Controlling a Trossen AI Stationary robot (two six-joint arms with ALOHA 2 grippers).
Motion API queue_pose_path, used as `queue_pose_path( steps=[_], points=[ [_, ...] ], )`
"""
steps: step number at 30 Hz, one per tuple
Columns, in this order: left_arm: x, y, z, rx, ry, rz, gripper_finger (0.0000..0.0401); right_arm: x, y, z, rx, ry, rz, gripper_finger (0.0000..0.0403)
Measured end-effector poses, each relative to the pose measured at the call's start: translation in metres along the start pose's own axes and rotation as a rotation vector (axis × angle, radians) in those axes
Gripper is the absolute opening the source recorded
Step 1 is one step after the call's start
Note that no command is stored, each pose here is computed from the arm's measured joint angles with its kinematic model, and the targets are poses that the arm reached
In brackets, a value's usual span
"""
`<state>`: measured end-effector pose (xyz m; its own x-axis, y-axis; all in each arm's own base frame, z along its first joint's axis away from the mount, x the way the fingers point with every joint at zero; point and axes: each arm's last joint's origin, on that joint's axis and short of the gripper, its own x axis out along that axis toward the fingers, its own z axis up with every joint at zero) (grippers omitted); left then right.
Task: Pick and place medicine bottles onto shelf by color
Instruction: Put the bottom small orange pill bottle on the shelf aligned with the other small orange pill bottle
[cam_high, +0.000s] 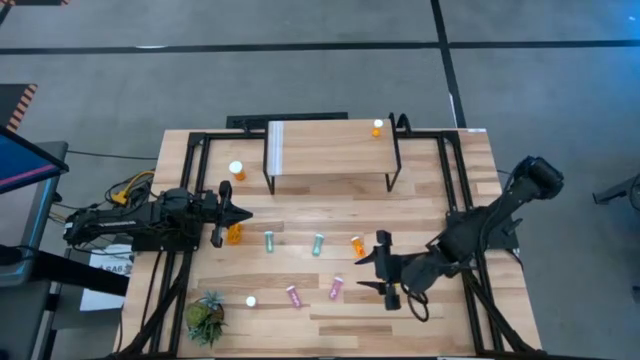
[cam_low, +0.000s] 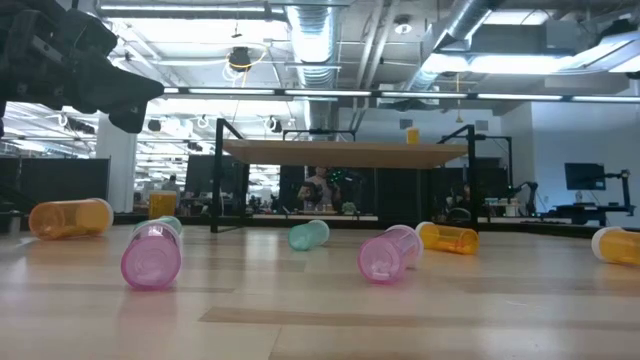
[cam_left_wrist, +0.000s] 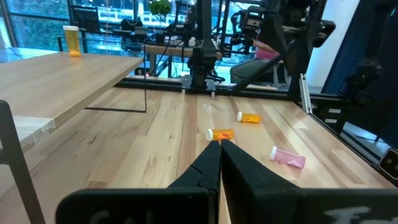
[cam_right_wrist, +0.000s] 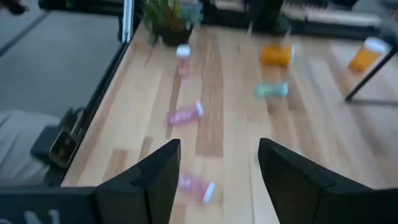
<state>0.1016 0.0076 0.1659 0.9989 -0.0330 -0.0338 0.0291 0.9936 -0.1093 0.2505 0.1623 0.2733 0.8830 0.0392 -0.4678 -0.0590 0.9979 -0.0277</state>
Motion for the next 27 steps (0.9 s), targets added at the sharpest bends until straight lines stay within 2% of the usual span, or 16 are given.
queue_pose_path(
  steps=[4,7,16,19,22,24,27],
  points=[
    [0.0,0.0,0.005,-0.133,-0.05,0.0,0.0,-0.005,0.0,0.011,-0.034,-0.094,0.005,0.0239],
    [-0.002,0.0,0.017,-0.165,-0.179,0.028,0.0,-0.012,-0.003,0.02,-0.059,-0.154,0.013,0.0239],
    [-0.008,0.001,0.037,-0.173,-0.428,0.136,0.0,-0.013,-0.003,0.023,-0.097,-0.184,0.012,0.0239],
    [-0.011,0.004,0.041,-0.142,-0.488,0.24,0.0,-0.01,-0.003,0.022,-0.098,-0.173,0.008,0.0239],
    [-0.013,0.005,0.045,-0.172,-0.539,0.309,0.0,-0.01,-0.004,0.022,-0.078,-0.172,0.007,0.0239],
    [-0.013,0.005,0.045,-0.195,-0.543,0.287,0.0,-0.01,-0.004,0.022,-0.079,-0.169,0.007,0.0239],
    [-0.012,0.002,0.046,-0.223,-0.539,0.18,0.0,-0.01,-0.004,0.022,-0.079,-0.167,0.004,0.0239]
  ],
)
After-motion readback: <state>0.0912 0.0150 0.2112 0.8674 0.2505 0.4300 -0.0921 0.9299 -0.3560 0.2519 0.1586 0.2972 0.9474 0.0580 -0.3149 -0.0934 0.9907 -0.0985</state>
